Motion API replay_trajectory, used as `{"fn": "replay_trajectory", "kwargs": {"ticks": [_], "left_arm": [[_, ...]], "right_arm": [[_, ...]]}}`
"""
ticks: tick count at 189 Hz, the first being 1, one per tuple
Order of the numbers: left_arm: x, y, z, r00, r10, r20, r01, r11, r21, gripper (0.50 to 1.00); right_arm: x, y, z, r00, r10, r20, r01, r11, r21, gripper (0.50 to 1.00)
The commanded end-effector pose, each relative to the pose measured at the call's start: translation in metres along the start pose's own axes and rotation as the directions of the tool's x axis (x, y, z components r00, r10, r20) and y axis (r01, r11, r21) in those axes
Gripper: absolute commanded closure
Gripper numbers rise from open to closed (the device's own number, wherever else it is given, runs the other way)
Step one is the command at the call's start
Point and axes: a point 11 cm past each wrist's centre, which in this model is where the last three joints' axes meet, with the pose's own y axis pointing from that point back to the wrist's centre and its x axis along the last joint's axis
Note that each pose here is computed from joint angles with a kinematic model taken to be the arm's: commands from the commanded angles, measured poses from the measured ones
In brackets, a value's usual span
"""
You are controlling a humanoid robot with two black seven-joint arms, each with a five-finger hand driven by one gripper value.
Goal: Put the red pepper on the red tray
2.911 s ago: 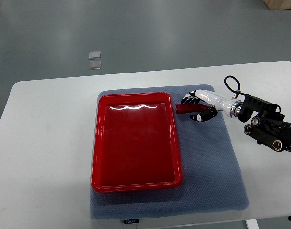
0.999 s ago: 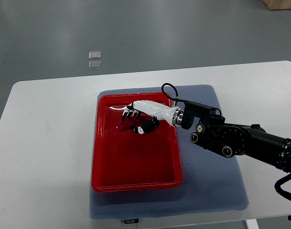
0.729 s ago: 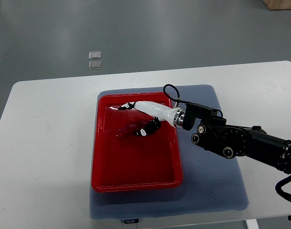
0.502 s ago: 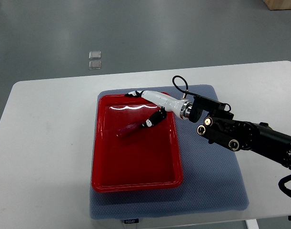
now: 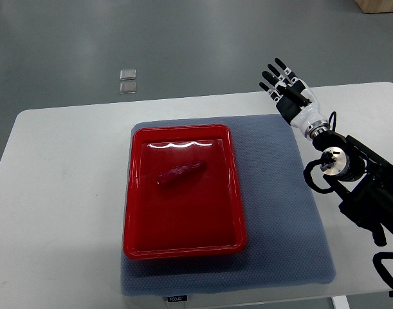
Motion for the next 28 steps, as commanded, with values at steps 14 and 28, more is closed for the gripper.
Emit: {"fn": "replay_trajectory", "kwargs": {"ticks": [14,28], "left_arm": [[0.0,0.0,0.0,1.0,0.0,0.001,0.0,1.0,0.0,0.5],[0.0,0.0,-0.0001,1.0,0.0,0.003,0.0,1.0,0.001,0.5]], "right_arm": [[0.0188,0.0141,0.0089,0.994,0.023,0.105,-0.023,1.0,0.008,0.587],[0.0187,0.0141,0.0085,0.994,0.021,0.106,-0.022,1.0,0.009,0.587]]}}
